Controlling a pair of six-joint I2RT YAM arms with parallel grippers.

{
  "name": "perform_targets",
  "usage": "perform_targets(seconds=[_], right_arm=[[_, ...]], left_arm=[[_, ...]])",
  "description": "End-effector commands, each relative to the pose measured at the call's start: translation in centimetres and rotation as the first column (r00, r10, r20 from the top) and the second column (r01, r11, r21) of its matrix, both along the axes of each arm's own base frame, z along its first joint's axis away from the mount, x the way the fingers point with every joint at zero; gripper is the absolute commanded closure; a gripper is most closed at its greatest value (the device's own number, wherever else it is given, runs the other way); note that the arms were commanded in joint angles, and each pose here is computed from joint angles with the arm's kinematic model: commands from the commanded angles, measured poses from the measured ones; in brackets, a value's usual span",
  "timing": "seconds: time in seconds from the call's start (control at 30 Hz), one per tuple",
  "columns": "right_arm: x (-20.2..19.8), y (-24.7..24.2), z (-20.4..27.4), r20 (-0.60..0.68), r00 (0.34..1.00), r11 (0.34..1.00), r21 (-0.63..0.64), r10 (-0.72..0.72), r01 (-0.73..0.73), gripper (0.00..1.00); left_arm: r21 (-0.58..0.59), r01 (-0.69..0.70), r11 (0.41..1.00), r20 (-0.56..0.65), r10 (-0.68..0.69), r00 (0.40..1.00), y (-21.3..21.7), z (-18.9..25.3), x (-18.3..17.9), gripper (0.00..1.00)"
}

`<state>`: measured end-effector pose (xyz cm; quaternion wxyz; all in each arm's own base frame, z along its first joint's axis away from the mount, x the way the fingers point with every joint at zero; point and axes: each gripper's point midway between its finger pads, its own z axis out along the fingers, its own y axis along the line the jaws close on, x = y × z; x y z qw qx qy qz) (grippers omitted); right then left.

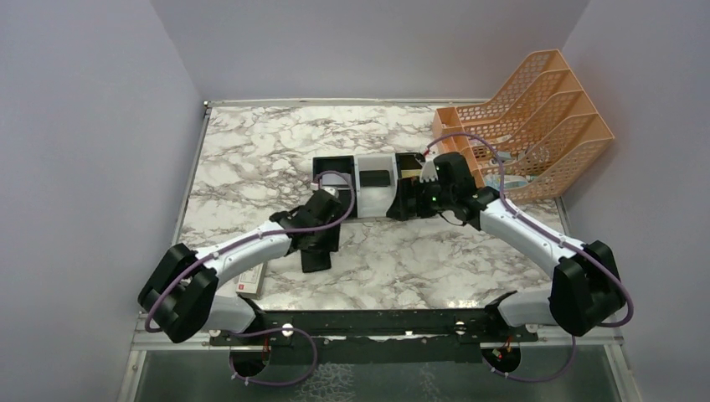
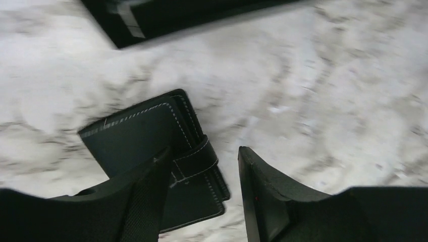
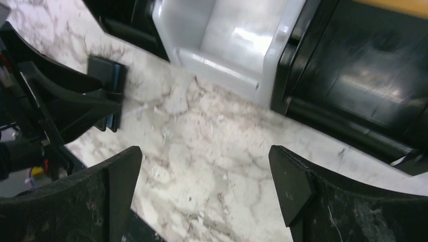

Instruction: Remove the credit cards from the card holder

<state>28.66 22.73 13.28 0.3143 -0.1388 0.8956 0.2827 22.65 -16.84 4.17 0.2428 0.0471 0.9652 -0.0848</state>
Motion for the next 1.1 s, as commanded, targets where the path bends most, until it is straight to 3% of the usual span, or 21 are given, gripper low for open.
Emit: perform_targets(seconds=[0.0, 0.17, 0.3, 0.5, 0.6, 0.67, 0.8, 1.07], right_arm=[[-2.3, 1.4, 0.6, -0.035, 0.998, 0.989, 0.146, 0.044, -0.039, 0.01], [-4.4, 1.6, -0.4, -0.088, 0.996, 0.969, 0.247, 0.033, -0.01, 0.01], [-6.4, 2.8, -0.4, -0.121, 0.985, 0.933, 0.354, 0.119, -0.069, 0.04], [-7.1, 3.4, -1.2, -0.177, 0.979, 0.893, 0.449, 0.105, -0.014, 0.16], [-7.4, 3.4, -1.6, -0.193, 0.976, 0.884, 0.467, 0.098, 0.003, 0.17], [-7.7, 3.2, -1.8, -0.195, 0.976, 0.878, 0.479, 0.093, 0.012, 0.16], [-8.9, 3.2, -2.2, -0.187, 0.976, 0.844, 0.536, 0.11, 0.008, 0.0], [-9.5, 3.3, -3.8, -0.288, 0.95, 0.854, 0.518, 0.123, 0.046, 0.01]], left_arm=[[-0.157, 0.061, 0.986, 0.119, -0.043, 0.992, -5.8, 3.5, -1.3, 0.45], [-0.201, -0.069, 0.977, 0.252, 0.119, 0.96, -3.4, 7.0, -0.8, 0.31], [-0.197, -0.195, 0.961, 0.298, 0.248, 0.922, 0.3, 7.6, -1.2, 0.25], [-0.189, -0.241, 0.952, 0.172, 0.274, 0.946, 0.9, 3.9, -3.0, 0.25], [-0.188, -0.241, 0.952, 0.11, 0.264, 0.958, 0.6, 2.0, -3.9, 0.28], [-0.193, -0.237, 0.952, 0.062, 0.253, 0.965, 0.2, 1.0, -4.6, 0.3], [-0.243, -0.191, 0.951, 0.049, 0.208, 0.977, -0.8, 0.5, -4.9, 0.28], [-0.286, -0.154, 0.946, 0.014, 0.165, 0.986, -1.0, 0.1, -3.5, 0.23]])
